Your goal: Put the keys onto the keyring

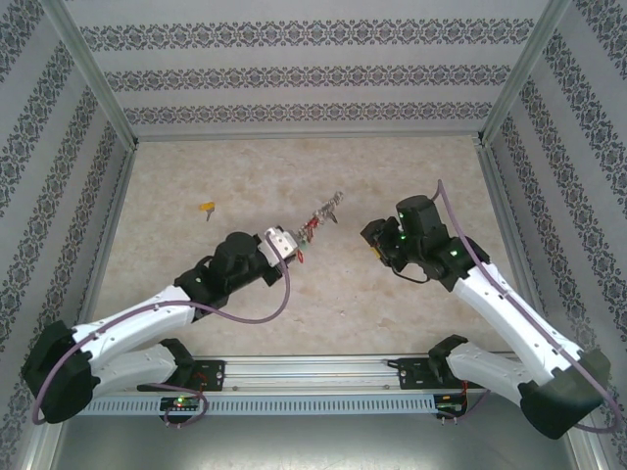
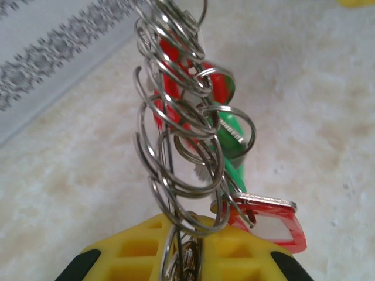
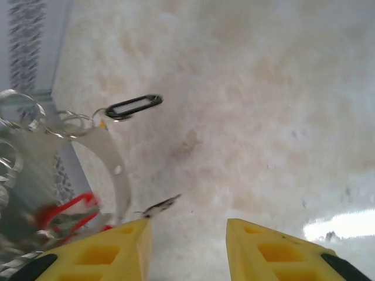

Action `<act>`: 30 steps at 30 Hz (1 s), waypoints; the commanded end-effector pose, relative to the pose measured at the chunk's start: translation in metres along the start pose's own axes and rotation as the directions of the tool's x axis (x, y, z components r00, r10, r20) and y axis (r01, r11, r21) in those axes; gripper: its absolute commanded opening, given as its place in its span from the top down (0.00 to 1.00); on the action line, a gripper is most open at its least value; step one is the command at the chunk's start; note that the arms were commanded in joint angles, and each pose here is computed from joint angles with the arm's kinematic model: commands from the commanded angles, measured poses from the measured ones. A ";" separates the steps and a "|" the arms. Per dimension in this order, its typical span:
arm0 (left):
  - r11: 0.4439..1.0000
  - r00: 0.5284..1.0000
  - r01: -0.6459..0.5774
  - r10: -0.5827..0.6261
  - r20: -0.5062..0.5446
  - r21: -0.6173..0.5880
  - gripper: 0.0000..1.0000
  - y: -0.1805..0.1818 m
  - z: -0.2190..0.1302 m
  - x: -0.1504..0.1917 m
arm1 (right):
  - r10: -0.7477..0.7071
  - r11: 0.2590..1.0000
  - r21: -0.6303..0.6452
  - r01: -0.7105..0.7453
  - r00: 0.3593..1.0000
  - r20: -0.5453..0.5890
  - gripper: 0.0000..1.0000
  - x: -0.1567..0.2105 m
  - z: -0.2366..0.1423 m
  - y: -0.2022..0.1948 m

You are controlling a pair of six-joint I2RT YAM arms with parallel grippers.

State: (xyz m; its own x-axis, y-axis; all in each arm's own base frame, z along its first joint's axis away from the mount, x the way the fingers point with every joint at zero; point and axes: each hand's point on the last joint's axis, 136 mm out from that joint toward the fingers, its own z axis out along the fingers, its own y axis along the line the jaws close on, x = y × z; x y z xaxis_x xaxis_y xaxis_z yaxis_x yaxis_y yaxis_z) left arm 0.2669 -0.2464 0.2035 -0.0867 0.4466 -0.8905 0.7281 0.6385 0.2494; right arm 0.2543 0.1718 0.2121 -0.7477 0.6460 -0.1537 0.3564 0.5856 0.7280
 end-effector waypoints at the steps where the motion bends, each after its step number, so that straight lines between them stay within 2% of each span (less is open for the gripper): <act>1: 1.000 0.998 0.015 -0.016 0.060 0.021 1.00 0.008 -0.016 -0.035 | -0.405 0.901 -0.077 0.428 0.891 0.207 0.63 -0.021 -0.027 0.033; 4: 0.999 0.999 0.003 -0.005 0.036 0.051 1.00 0.011 -0.018 -0.045 | -0.621 0.710 -0.104 0.696 0.689 0.374 0.63 -0.016 -0.043 0.057; 6: 0.996 0.999 -0.004 0.001 0.033 0.088 1.00 0.010 -0.021 -0.051 | -0.694 0.591 -0.117 0.798 0.577 0.432 0.61 -0.009 -0.045 0.066; 8: 0.993 0.999 -0.016 0.012 0.038 0.118 1.00 0.010 -0.026 -0.059 | -0.779 0.409 -0.148 0.900 0.429 0.457 0.59 0.008 -0.043 0.075; 10: 0.990 0.999 -0.024 0.020 0.025 0.141 1.00 0.011 -0.029 -0.064 | -0.838 0.229 -0.159 0.960 0.277 0.470 0.58 0.026 -0.042 0.082; 12: 0.987 0.999 -0.032 0.032 0.003 0.155 1.00 0.011 -0.031 -0.064 | -0.840 0.116 -0.132 0.984 0.169 0.515 0.57 0.030 -0.044 0.090; 14: 0.979 0.999 -0.048 0.048 0.006 0.197 1.00 0.005 -0.033 -0.066 | -0.809 -0.048 -0.067 0.997 0.000 0.588 0.55 0.039 -0.047 0.096; 16: 0.972 0.998 -0.061 0.056 0.029 0.228 1.00 0.001 -0.035 -0.072 | -0.779 -0.134 -0.004 0.991 -0.102 0.619 0.45 0.043 -0.046 0.101; 19: 0.958 0.996 -0.092 0.082 0.048 0.273 1.00 -0.007 -0.039 -0.076 | -0.768 -0.170 -0.004 0.985 -0.130 0.627 0.43 0.047 -0.044 0.115; 22: 0.949 0.994 -0.113 0.107 0.037 0.293 1.00 -0.010 -0.041 -0.073 | -0.753 -0.145 -0.015 0.989 -0.101 0.651 0.43 0.046 -0.044 0.126; 24: 0.948 0.994 -0.112 0.109 0.025 0.297 1.00 -0.010 -0.041 -0.071 | -0.737 -0.154 -0.049 0.987 -0.081 0.671 0.44 0.052 -0.045 0.131; 30: 0.954 0.997 -0.077 0.071 0.029 0.291 1.00 -0.008 -0.041 -0.076 | -0.728 -0.175 -0.074 0.982 -0.079 0.681 0.43 0.076 -0.035 0.129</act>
State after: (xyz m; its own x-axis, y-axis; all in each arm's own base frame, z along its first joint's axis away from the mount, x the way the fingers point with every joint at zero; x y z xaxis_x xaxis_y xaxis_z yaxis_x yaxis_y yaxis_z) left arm 0.2410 -0.2564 0.2646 -0.0500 0.5103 -0.8586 0.8943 0.4057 0.1890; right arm 0.2315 0.2712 0.2981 0.0906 -0.1999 -0.9756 -0.8412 0.5090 -0.1824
